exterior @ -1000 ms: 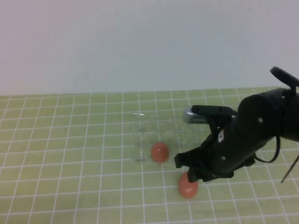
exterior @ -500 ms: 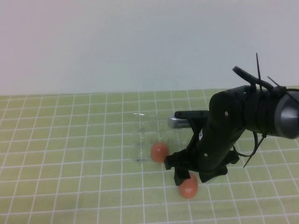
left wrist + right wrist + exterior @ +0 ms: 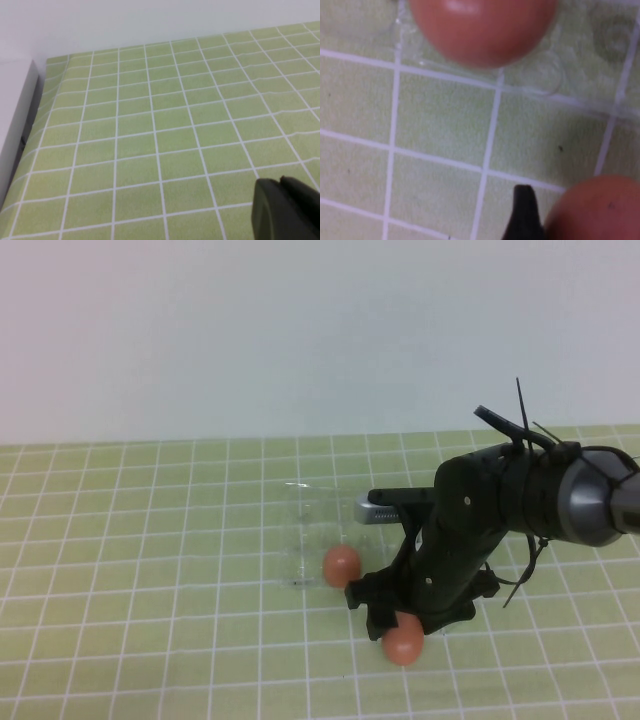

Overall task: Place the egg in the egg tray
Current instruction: Pick up the egg

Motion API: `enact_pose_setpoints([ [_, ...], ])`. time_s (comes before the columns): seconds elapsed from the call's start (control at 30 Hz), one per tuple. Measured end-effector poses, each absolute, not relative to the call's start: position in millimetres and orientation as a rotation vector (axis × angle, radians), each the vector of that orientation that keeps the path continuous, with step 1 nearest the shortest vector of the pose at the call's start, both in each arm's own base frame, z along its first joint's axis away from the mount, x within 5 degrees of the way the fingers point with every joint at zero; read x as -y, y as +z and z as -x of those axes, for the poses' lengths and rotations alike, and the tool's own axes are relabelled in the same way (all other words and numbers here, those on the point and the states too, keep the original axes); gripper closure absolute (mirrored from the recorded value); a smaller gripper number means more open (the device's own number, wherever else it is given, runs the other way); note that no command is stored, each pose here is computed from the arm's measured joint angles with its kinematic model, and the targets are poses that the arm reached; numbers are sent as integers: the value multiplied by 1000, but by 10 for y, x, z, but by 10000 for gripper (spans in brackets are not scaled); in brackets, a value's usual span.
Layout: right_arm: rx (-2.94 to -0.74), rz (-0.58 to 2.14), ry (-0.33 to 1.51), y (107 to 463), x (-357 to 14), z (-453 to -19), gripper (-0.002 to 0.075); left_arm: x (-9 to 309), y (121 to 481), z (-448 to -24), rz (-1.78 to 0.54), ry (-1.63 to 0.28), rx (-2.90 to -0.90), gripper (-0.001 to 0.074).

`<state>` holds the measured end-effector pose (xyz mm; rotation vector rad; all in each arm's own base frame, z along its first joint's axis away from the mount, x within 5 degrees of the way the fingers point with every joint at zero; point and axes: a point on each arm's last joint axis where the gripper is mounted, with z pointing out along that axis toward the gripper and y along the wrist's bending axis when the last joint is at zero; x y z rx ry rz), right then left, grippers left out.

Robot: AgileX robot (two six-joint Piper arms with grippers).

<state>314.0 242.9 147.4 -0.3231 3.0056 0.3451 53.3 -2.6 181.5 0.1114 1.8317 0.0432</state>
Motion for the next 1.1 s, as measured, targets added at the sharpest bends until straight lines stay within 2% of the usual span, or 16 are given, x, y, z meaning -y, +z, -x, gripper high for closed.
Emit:
enact_pose_setpoints([
  [1.1, -2989, 407, 332, 1397, -2440, -3164, 227, 26, 1815, -533, -111, 43, -1832, 737],
])
